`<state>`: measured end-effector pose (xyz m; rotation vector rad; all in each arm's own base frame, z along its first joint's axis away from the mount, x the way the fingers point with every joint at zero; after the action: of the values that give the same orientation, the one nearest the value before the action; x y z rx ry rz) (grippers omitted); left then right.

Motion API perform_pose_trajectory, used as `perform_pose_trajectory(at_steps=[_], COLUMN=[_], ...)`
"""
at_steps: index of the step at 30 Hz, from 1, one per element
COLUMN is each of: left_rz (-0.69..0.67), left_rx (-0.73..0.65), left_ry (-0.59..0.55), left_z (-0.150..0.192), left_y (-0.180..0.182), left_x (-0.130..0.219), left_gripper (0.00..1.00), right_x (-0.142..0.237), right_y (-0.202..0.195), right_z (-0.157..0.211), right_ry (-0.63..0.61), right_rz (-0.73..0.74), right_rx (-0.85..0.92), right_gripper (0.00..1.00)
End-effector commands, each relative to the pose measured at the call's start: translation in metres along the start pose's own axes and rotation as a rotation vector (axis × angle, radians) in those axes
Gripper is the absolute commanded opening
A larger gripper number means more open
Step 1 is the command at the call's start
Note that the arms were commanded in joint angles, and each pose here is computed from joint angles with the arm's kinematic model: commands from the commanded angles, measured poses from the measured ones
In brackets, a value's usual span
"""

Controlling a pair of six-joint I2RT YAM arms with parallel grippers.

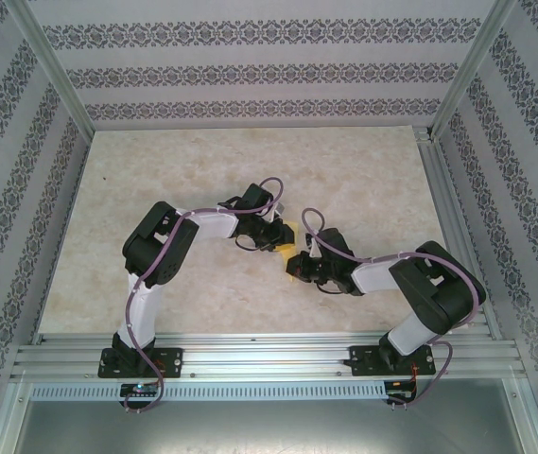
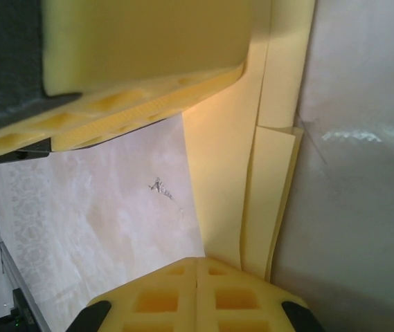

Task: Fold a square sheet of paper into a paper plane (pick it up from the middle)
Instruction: Fold the wing for the fifth time at the center of the table.

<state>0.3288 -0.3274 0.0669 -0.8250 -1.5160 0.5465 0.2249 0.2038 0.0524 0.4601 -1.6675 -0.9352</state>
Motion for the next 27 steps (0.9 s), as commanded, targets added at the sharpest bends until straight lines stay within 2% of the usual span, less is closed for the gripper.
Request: perform_pose_trajectory(at_steps=[1,8,15,17,23,25,27], left_rz=[-0.069,-0.073,-0.069,-0.066,-0.061,-0.058,-0.057], left_rx=[0.032,0.037,0.036,0.034,0.036,0.038,0.037], left_ry=[0.051,0.051,0.053,0.052,0.047,0.048,0.045], left_z=[0.011,0.011,0.011,0.011,0.01,0.01,0.009], left_y=[0.02,0.021,0.021,0.019,0.018,0.017,0.016], left_x=[-0.014,-0.015,-0.015,-0.014,-0.012,-0.013,-0.012], left_gripper=[0.25,0.25,0.25,0.25,0.25,0.26,0.26], right_x=[0.003,0.012,0.024,0.029,0.047,0.045,0.037], right_y=[-0.026,-0.036,-0.038,-0.021,0.031,0.041,0.045], right_z=[0.025,0.045,0.06,0.049,0.003,-0.009,-0.015], right_ry=[0.104,0.158,0.225,0.176,-0.068,-0.103,-0.089], right_rz=[0.038,0.047,0.19,0.193,0.018,-0.014,-0.022], right_rx=[-0.078,-0.082,-0.015,0.03,0.066,0.054,0.052], right_gripper=[0.04,0.04,0.05,0.05,0.05,0.05,0.05])
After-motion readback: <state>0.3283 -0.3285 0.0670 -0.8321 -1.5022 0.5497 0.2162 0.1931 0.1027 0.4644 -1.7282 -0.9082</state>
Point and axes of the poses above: each hand's point on the last joint's axis, 136 mm out from that joint toward the fingers, its own x axis back along the fingers, its own y axis along the line the jaws close on, z = x × y, the point moved 6 cm from there along x, back along the fingers, and after that the axes turned 12 degrees about -x, right-handed, at the moved point
